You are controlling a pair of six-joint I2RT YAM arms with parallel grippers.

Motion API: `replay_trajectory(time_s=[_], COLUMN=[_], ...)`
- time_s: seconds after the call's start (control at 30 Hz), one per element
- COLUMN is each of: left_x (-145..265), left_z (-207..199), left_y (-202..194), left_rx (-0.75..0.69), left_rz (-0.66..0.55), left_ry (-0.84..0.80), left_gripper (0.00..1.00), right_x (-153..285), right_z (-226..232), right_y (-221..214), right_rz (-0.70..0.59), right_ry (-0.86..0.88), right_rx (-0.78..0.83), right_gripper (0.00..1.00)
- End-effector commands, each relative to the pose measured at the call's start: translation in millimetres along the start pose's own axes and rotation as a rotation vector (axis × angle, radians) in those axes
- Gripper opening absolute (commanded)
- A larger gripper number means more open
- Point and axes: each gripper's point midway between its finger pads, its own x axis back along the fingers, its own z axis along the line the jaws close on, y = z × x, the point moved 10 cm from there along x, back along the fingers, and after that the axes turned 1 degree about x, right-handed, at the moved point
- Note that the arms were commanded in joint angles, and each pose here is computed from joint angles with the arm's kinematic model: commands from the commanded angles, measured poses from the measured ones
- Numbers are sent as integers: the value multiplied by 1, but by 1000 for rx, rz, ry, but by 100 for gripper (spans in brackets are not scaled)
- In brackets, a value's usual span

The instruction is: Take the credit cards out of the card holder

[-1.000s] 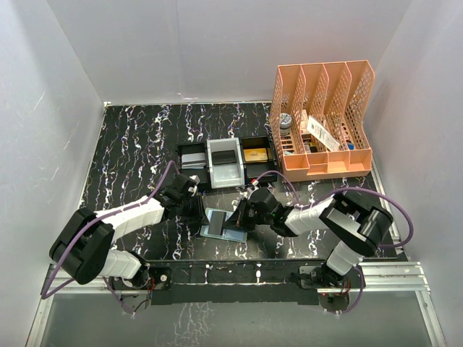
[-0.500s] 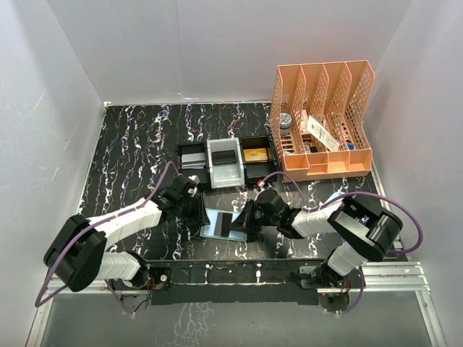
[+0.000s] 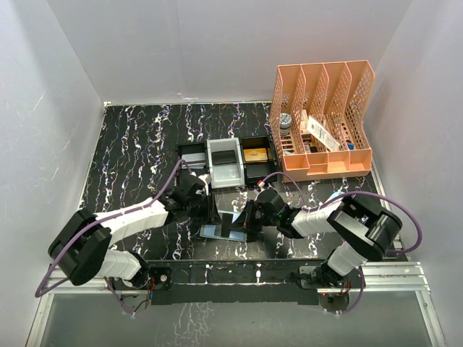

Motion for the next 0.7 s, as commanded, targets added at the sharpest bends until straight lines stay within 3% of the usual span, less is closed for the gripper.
replay_trajectory(time_s=[0.0, 0.2, 0.47, 0.67], left_x=[-10, -14, -16, -14], left_z=[14, 35, 39, 39], left_y=[-12, -21, -26, -26], left_rx=[11, 28, 21, 19], left_rz=[56, 56, 80, 76], left_ry=[67, 247, 236, 244], left_gripper=[27, 21, 19, 18], right_x=[0, 0, -7, -11], right_z=[8, 14, 22, 22], right_y=[5, 6, 11, 15], right_rz=[-22, -23, -29, -63], right_ry=[45, 88, 144, 128], right_rx=[26, 17, -9, -24], right_gripper=[0, 2, 21, 20])
